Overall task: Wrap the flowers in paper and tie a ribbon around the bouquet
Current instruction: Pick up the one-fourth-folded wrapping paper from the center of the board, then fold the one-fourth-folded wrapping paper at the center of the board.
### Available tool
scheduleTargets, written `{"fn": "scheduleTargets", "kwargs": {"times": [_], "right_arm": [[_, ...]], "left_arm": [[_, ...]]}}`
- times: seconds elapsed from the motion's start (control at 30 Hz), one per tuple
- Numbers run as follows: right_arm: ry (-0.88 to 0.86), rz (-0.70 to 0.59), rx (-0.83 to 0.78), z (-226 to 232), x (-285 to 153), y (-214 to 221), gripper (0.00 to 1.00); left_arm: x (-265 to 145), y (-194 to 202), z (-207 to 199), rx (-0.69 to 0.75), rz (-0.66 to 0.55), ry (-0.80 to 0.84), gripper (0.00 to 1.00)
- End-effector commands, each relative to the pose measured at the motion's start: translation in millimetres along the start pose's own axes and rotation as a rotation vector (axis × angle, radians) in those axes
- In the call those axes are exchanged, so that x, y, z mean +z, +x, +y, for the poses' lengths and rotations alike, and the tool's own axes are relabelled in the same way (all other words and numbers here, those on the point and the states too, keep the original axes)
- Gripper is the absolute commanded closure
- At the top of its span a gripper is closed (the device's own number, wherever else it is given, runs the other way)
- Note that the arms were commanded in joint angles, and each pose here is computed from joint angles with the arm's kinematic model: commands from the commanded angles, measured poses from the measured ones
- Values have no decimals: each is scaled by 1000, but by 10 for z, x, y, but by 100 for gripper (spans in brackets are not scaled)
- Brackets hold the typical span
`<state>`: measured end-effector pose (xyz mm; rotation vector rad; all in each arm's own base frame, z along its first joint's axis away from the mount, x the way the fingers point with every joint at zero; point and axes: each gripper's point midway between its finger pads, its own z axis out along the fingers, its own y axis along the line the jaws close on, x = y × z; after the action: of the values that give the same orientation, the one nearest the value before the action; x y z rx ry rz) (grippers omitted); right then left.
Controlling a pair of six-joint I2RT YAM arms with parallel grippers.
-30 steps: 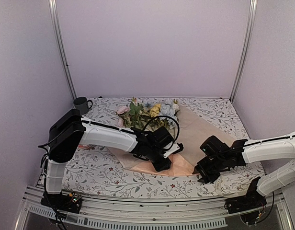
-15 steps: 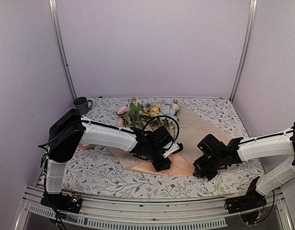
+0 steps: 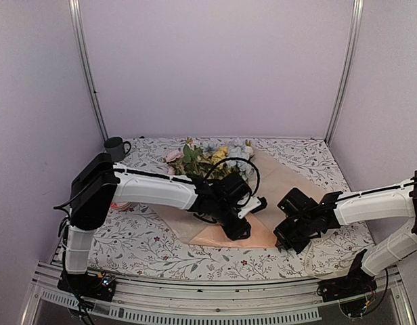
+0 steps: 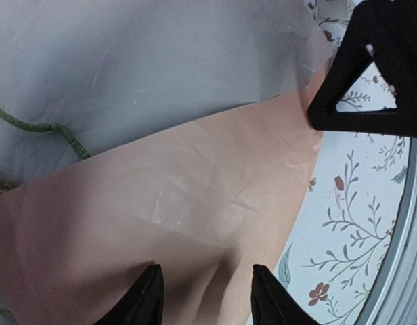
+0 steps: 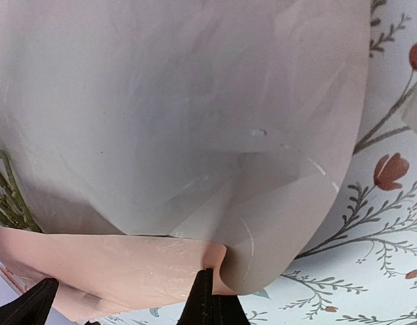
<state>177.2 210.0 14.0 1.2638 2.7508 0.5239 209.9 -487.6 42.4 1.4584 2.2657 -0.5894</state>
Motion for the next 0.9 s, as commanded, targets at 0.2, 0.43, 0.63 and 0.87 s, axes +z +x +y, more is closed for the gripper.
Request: {"fn": "scheduleTargets", "kwargs": {"times": [0.2,0.43,0.63,0.87], "right_arm": [[14,-142,-178,135,-127,-114,100],[35,-343,-452,361,-385,-121,100],[-49,-493,-691,693,-602,41,100],[-109,-527,-937,895,-558,280,100]], "left_arm": [[437,147,71,-148,112,100,56],[515,223,129,-208,130,140,57],[539,269,166,-246,131,165,58],[504,273,217,-296,93,226,58]]}}
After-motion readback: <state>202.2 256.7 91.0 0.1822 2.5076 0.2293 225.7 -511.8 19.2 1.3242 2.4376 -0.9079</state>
